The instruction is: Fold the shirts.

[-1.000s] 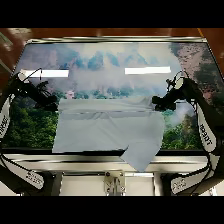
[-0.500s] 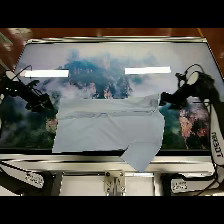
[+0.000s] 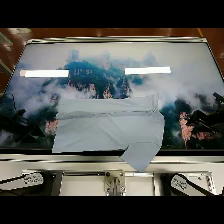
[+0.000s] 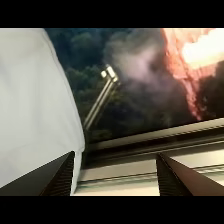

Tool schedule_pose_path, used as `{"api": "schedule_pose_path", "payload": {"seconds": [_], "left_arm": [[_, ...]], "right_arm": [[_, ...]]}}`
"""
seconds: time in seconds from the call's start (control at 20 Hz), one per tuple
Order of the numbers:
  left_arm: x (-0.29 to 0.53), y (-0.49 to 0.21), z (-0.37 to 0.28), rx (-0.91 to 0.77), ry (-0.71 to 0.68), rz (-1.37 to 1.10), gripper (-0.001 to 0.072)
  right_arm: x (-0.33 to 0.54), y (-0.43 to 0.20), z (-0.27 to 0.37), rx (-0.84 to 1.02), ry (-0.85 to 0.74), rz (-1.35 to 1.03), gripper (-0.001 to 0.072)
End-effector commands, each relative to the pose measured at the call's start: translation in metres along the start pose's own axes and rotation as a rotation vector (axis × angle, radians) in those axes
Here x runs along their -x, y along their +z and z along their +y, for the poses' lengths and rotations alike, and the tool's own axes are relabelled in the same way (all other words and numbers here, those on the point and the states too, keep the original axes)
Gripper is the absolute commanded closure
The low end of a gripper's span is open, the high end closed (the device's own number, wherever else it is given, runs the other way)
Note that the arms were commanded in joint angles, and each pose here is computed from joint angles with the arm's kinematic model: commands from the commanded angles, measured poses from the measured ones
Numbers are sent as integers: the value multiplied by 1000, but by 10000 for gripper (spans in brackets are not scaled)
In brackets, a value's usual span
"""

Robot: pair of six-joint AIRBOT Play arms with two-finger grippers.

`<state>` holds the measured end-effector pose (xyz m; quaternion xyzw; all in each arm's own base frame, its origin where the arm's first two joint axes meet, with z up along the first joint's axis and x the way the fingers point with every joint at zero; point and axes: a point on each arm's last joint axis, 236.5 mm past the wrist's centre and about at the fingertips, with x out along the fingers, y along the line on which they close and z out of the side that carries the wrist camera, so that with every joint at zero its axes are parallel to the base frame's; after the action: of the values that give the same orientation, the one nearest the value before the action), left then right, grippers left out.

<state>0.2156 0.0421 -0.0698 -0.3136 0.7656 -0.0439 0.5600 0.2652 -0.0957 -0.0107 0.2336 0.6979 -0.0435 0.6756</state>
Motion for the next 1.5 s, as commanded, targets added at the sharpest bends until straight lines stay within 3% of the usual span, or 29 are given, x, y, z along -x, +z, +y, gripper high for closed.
{"api": "schedule_pose_path", "payload": {"seconds": [0.0,0.7,0.75,0.8,0.9,1.0,1.15,1.25,1.45], "left_arm": [[-45,-29,11,47,-70,17,155],[-86,-18,-12,48,-111,-1,163],[-92,-18,-13,59,-97,6,211],[-96,-16,-14,66,-82,3,306],[-99,-14,-17,55,-68,-1,550],[-98,-16,-17,52,-75,10,637],[-94,-20,-21,-8,-86,14,656],[-88,-18,-23,-32,-81,-15,655],[-80,-15,-25,-51,-72,-59,655]], "right_arm": [[-16,-15,4,-27,80,4,79],[-26,-11,11,-30,107,-19,79],[-26,-11,11,-30,108,-18,79],[-26,-13,11,-30,109,-13,79],[-32,-23,12,-34,116,24,79],[-49,-50,15,-26,143,117,80],[-66,-91,51,42,287,186,81],[-82,-102,51,52,223,134,81],[-122,-149,70,30,264,220,85]]}}
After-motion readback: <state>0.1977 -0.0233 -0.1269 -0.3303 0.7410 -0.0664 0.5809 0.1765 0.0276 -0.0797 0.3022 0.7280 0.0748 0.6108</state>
